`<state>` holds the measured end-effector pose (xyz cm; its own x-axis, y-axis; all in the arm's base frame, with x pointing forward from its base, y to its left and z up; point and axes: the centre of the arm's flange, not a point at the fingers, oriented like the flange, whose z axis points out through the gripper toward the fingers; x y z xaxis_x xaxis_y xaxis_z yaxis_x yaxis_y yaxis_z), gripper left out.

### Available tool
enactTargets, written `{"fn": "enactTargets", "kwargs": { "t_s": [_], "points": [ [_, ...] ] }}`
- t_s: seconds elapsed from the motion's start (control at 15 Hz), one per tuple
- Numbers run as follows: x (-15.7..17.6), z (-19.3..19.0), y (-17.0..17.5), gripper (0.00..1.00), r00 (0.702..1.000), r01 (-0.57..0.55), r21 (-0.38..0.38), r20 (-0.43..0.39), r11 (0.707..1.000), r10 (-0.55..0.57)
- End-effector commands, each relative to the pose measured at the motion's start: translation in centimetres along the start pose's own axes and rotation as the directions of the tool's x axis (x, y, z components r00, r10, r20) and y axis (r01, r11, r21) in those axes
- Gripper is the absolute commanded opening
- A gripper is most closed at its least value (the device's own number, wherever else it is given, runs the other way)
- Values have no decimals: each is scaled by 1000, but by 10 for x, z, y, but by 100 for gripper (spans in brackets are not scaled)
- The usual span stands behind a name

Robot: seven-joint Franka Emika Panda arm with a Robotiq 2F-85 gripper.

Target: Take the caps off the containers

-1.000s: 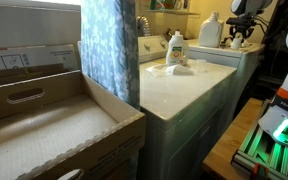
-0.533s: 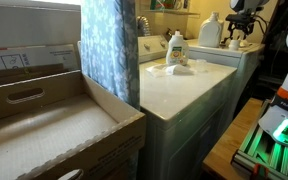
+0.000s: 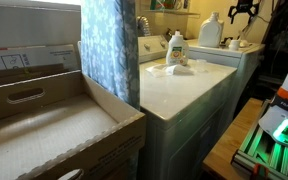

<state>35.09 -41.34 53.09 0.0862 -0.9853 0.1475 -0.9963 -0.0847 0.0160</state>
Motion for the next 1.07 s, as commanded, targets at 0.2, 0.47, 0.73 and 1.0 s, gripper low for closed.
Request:
{"fn": "enactTargets", "kwargs": {
  "t_s": [0.2,0.47,0.73,1.0],
  "points": [
    [-56,-70,14,100,933,359,7,-8,933,-359],
    [-71,-108,21,100,832,548,-6,-106,837,-545],
    [-81,-135,29,100,698,678,-100,-221,728,-681],
    [-89,-158,18,100,589,746,-152,-304,649,-749]
  ]
}}
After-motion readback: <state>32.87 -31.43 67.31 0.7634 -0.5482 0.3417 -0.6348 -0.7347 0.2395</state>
